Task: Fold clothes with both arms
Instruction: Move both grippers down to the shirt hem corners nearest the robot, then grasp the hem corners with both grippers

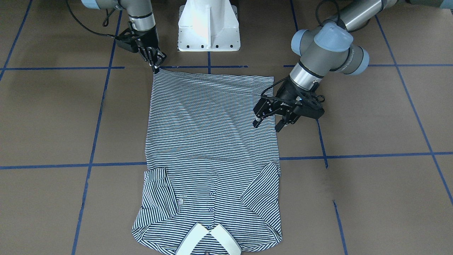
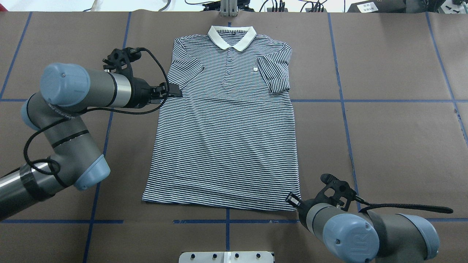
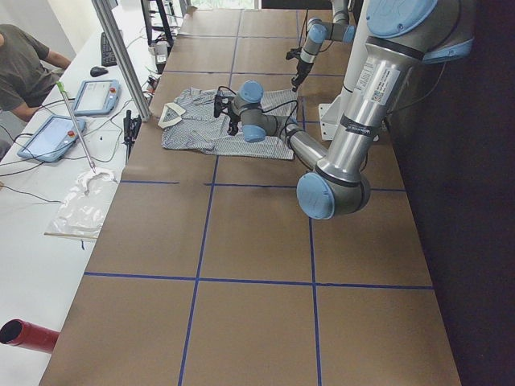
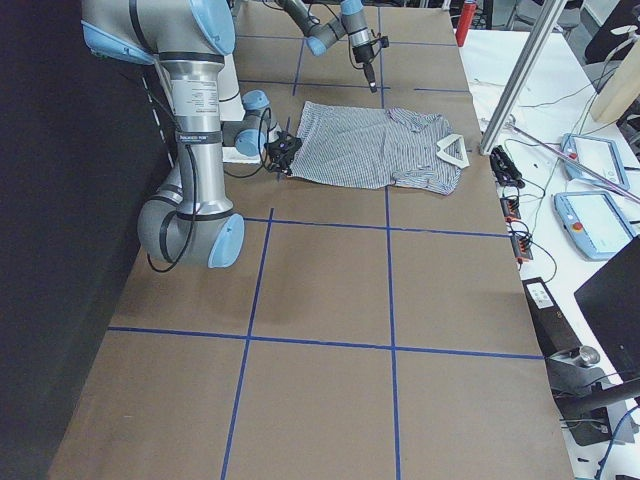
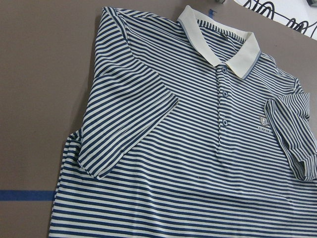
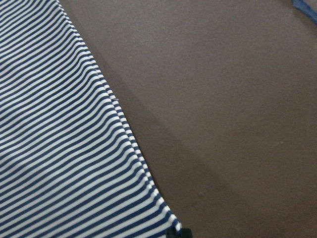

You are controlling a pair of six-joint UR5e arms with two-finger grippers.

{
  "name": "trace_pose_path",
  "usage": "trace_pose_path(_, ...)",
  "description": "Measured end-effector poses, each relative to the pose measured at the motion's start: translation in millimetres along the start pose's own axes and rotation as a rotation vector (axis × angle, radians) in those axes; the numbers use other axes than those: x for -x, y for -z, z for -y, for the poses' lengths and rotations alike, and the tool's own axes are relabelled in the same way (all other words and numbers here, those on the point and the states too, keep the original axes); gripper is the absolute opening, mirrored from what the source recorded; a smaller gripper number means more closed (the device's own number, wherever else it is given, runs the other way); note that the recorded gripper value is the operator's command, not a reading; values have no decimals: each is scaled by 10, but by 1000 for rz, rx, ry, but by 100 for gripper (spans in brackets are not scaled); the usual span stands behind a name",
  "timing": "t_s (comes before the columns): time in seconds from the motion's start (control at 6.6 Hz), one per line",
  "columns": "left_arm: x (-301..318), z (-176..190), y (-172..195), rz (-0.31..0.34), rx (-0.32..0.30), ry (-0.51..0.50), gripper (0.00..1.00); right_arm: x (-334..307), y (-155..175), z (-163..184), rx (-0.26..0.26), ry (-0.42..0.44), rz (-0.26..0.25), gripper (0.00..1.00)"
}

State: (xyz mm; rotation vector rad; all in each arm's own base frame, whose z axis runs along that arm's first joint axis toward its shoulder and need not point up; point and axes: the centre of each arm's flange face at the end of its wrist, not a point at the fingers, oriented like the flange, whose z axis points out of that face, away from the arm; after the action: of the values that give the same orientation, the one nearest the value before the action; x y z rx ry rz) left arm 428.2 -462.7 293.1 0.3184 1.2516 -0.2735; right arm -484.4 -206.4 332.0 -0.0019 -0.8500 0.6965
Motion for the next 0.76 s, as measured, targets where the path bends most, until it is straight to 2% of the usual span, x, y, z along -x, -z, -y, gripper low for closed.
trace_pose_path(0.3,302,-1048,226,100,-10,58,74,-32,59,20,9,-1,-2,0)
trace_pose_path(0.45,469,-1551,210,162,-6,95,62,-33,68,18,11,0,-2,0)
trace_pose_path(0.76,659,-2172,140,253,14,126,55,-33,73,20,11,-1,-1,0)
